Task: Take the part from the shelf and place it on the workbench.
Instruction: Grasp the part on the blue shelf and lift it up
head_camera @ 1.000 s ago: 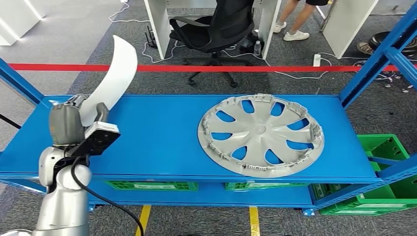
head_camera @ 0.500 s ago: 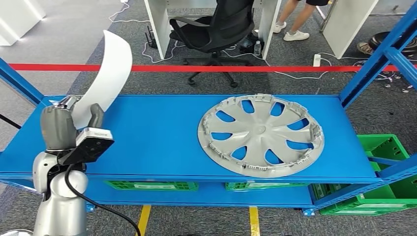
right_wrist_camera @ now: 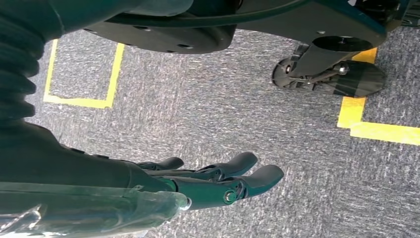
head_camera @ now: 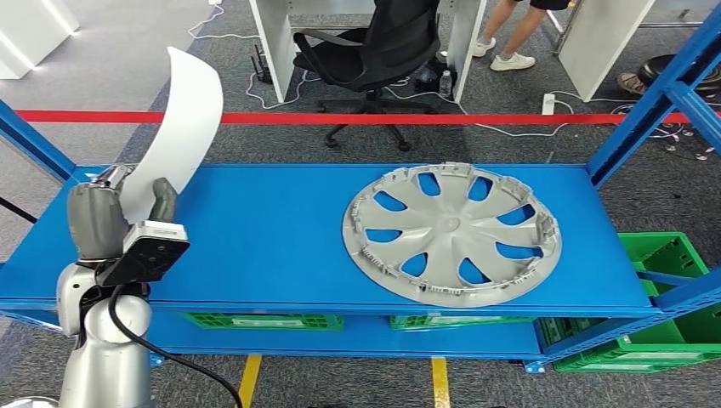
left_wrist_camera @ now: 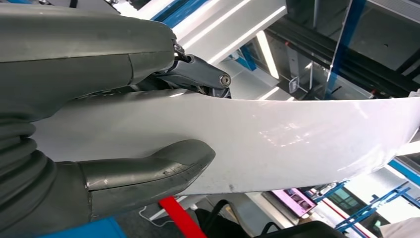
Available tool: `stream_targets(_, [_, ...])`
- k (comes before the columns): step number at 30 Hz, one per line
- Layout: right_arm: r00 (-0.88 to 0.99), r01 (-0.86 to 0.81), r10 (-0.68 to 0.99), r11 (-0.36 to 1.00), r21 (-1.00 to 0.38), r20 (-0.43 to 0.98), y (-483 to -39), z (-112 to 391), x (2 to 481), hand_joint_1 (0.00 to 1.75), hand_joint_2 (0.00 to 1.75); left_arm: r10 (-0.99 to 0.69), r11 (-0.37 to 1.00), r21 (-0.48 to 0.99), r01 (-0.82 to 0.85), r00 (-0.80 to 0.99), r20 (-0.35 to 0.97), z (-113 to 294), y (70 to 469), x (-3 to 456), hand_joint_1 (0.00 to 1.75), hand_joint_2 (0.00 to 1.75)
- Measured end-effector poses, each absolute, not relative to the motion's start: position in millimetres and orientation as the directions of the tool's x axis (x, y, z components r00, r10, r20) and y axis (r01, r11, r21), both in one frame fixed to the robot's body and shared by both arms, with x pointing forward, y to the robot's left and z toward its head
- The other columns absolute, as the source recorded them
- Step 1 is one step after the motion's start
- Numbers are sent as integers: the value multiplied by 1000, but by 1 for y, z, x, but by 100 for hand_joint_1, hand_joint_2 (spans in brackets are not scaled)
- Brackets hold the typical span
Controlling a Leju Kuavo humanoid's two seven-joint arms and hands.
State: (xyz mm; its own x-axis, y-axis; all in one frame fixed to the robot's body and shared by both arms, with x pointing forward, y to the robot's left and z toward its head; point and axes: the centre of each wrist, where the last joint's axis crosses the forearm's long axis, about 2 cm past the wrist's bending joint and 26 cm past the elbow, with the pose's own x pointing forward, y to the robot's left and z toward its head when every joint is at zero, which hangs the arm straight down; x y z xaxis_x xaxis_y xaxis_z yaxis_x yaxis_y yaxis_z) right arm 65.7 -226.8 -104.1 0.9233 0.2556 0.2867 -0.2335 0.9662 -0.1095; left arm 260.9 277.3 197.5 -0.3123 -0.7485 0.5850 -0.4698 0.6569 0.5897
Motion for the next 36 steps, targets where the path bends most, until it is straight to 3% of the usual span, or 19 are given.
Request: stream_targets(36, [924,-231,253,967,-109,287,-225,-104,66,0,175,-752,654,591,-471,-322,575,201,274,261,175,175])
